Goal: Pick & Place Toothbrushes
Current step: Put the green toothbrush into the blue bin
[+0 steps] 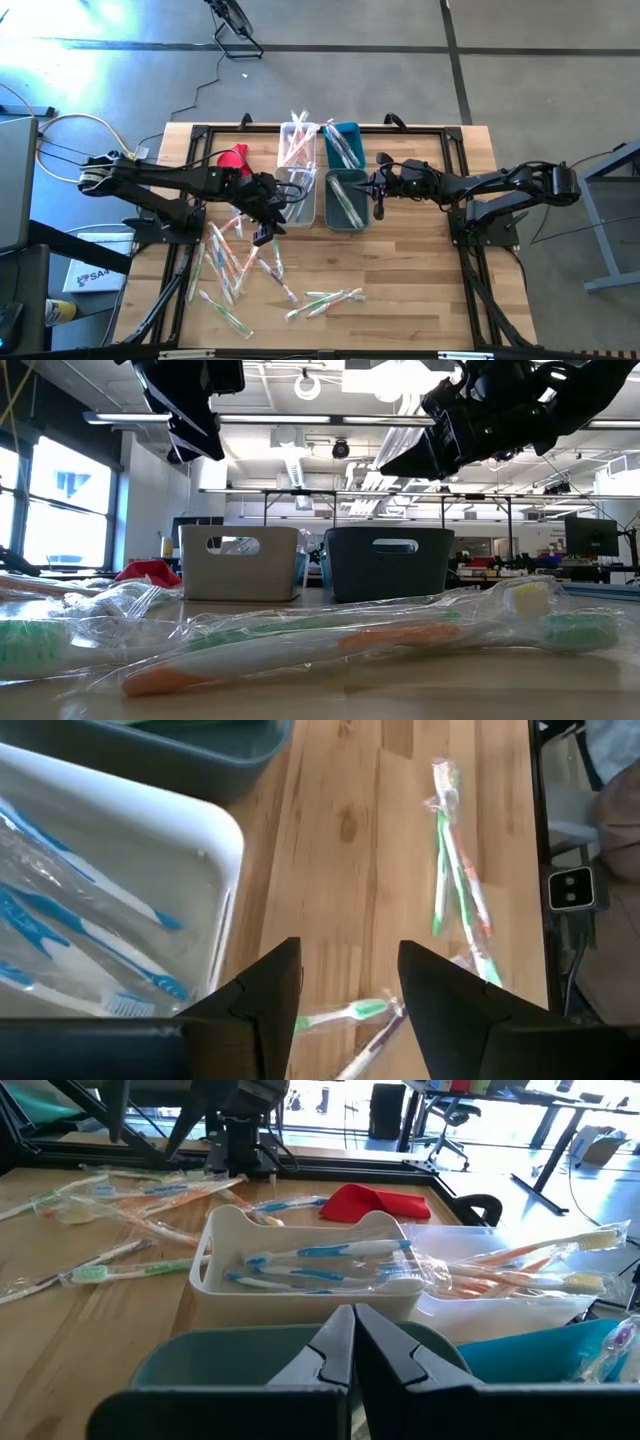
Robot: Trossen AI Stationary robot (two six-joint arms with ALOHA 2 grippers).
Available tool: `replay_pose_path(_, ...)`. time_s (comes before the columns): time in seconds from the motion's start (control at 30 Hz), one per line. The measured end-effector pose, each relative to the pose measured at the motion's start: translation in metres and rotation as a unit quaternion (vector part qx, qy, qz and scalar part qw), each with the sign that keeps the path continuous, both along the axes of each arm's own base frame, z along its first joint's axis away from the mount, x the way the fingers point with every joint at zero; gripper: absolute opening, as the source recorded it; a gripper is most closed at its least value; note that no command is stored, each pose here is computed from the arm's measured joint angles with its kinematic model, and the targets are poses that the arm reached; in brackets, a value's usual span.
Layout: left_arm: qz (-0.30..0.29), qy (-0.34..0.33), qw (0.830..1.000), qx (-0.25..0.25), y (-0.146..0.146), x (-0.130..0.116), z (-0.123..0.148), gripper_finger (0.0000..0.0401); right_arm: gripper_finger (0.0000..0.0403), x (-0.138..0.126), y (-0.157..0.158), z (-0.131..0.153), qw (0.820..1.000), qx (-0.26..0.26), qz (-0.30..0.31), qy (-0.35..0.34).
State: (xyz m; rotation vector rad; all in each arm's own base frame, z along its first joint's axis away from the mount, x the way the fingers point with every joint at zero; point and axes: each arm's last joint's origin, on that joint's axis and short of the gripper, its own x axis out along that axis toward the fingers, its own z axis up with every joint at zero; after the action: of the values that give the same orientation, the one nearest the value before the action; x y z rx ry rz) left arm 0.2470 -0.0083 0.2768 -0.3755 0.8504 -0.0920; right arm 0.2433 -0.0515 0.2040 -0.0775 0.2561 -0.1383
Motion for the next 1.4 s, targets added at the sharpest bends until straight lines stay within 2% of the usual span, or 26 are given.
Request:
replay_pose_path(0.13,0.021,0.004,1.000,-0.017,0.000,0.000,0.000,0.0165,0.0003,0.000,0.000,0.000,1.000,0.000,0.000,0.000)
replay_pose_path(0.23,0.093,0.016,0.994,-0.054,0.001,0.001,0.001,0.0165,0.0002,0.000,0.000,0.000,1.000,0.000,0.000,0.000)
replay_pose_path(0.4,0.198,0.027,0.974,-0.111,0.003,0.002,0.001,0.0165,0.0002,0.000,0.000,0.000,1.000,0.000,0.000,0.000)
replay_pose_path(0.63,0.268,0.040,0.950,-0.158,-0.006,0.002,0.001,0.0165,0.0002,0.000,0.000,0.000,1.000,-0.017,0.005,0.003)
replay_pose_path(0.73,0.311,0.040,0.933,-0.176,-0.017,0.001,0.001,0.0165,0.0002,0.000,0.000,0.000,1.000,-0.022,0.006,0.004)
replay_pose_path(0.97,0.350,0.042,0.918,-0.182,-0.048,0.000,-0.005,0.0165,0.0002,0.000,0.000,0.000,1.000,-0.024,0.006,0.004)
replay_pose_path(1.13,0.366,0.072,0.906,-0.201,-0.065,0.004,-0.017,0.0165,0.0002,0.000,0.000,0.000,1.000,-0.024,0.006,0.003)
replay_pose_path(1.4,0.376,0.112,0.895,-0.211,-0.076,0.011,-0.033,0.0165,0.0002,0.000,0.000,0.000,1.000,-0.025,0.007,0.004)
